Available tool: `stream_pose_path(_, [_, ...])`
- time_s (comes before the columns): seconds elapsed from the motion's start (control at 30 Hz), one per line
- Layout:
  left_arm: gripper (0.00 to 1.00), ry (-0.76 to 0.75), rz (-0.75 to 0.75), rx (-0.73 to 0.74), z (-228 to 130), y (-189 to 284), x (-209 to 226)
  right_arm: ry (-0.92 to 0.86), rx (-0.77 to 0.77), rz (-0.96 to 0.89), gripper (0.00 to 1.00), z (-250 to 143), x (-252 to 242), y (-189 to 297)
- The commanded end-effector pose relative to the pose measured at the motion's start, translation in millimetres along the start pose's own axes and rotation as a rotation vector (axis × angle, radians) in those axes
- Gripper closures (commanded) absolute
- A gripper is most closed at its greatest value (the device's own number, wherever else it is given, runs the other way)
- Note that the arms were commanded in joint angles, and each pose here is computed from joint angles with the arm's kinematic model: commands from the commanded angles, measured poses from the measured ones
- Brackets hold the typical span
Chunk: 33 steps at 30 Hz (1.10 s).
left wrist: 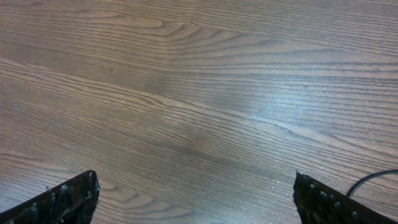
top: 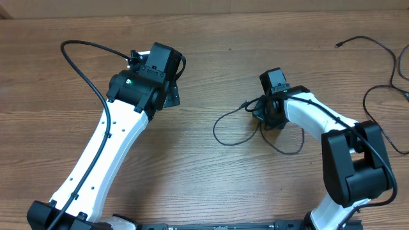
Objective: Untangle cables
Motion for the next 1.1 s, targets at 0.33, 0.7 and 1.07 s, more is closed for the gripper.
stream_pose_path(0.33, [0.01, -0.005, 0.007, -0.027, 1.8, 5.6, 6.0, 0.055, -0.21, 0.174, 0.96, 114.1, 10.5, 142.2])
stream_pose_path(0.7, [0.0, -0.006, 0.007, -0.027, 1.8, 5.6, 6.0, -0.166, -0.465, 0.156, 0.96, 192.4, -104.0, 247.4])
stream_pose_path(1.07, [0.0, -0.006, 0.007, -0.027, 1.8, 5.6, 6.0, 0.237, -0.168, 0.158, 0.0, 147.3, -95.1, 212.5])
Point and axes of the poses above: each gripper's point midway between its finger pads, its own y axis back along the fingers, its own x axis along the line the jaws close on, z = x × y, the point moved 8 cm from there along y, back along the fingers, and after that the axes turned 5 degrees about y, right-handed, at the moved point
